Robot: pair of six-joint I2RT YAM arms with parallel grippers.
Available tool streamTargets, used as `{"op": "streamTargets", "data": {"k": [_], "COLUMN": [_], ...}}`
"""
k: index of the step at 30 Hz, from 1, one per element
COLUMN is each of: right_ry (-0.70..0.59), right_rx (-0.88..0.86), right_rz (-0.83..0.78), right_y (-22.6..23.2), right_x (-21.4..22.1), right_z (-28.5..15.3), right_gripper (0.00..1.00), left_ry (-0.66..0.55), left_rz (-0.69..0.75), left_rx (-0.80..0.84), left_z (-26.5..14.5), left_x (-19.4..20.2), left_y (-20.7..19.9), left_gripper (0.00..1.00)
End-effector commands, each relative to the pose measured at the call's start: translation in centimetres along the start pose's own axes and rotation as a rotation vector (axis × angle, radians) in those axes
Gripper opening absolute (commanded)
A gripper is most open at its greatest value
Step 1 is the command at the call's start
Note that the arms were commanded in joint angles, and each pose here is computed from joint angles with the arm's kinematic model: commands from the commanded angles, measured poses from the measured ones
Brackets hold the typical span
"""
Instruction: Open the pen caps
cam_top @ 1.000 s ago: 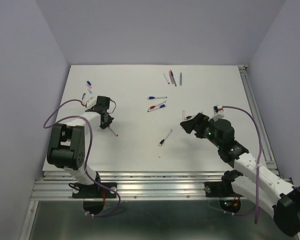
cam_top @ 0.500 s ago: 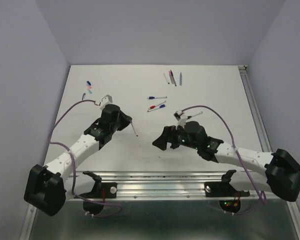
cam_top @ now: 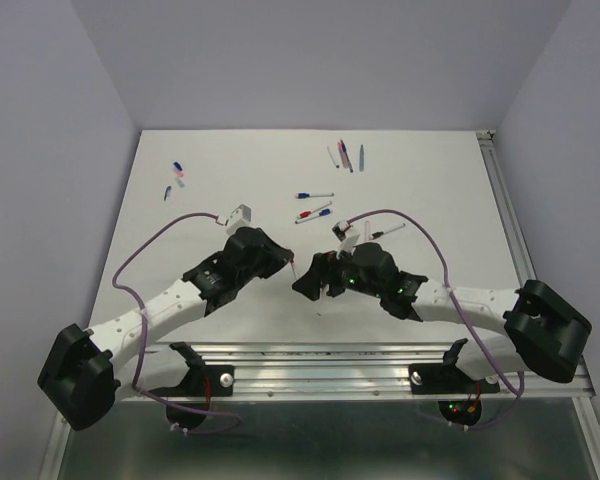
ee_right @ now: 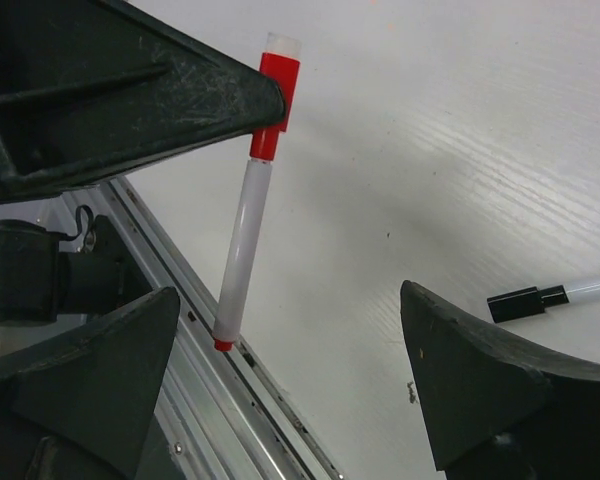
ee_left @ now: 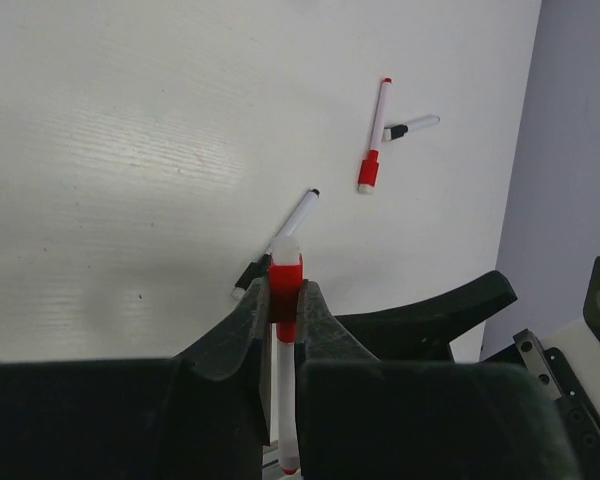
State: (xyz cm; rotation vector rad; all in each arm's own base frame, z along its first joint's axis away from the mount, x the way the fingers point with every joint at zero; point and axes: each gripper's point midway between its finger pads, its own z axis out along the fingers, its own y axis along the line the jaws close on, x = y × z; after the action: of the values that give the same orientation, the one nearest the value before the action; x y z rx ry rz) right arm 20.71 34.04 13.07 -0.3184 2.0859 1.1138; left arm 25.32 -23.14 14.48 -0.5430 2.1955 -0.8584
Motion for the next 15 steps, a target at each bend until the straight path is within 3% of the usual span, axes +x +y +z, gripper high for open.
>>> {"op": "streamTargets", "data": {"k": [1, 5, 9, 13, 15], "right_ry": [-0.105, -0.098, -0.066, -0.041, -0.045], "right_rx": [-0.11, -0.123, -0.113, -0.107, -0.09], "right_rz": [-0.023, -0.017, 0.004, 0.003, 0.005], "right_y": [3.9, 4.1, 3.9, 4.1, 4.0], "right_x": [-3.6, -3.5, -2.9, -2.3, -2.4], "right_z": [0.7, 1.0, 1.4, 1.2, 1.2], "right_gripper": [0.95, 0.81, 0.6, 0.58, 0.5], "left_ry": [-0.022, -0.02, -0.019, -0.023, -0.021], "left_rz": [-0.017, -0.007, -0.004, -0.008, -0.004], "left_rx": [0.041, 0.042, 0.059, 0.07, 0.077], "left_z": [0.2, 0.4, 0.1, -0.1, -0.2], "left_x": [0.0, 0.7, 1.1, 1.2, 1.3], "left_y": [-2.2, -2.9, -4.1, -4.9, -5.3], "left_gripper": [0.0, 0.0, 0.0, 0.0, 0.0]}}
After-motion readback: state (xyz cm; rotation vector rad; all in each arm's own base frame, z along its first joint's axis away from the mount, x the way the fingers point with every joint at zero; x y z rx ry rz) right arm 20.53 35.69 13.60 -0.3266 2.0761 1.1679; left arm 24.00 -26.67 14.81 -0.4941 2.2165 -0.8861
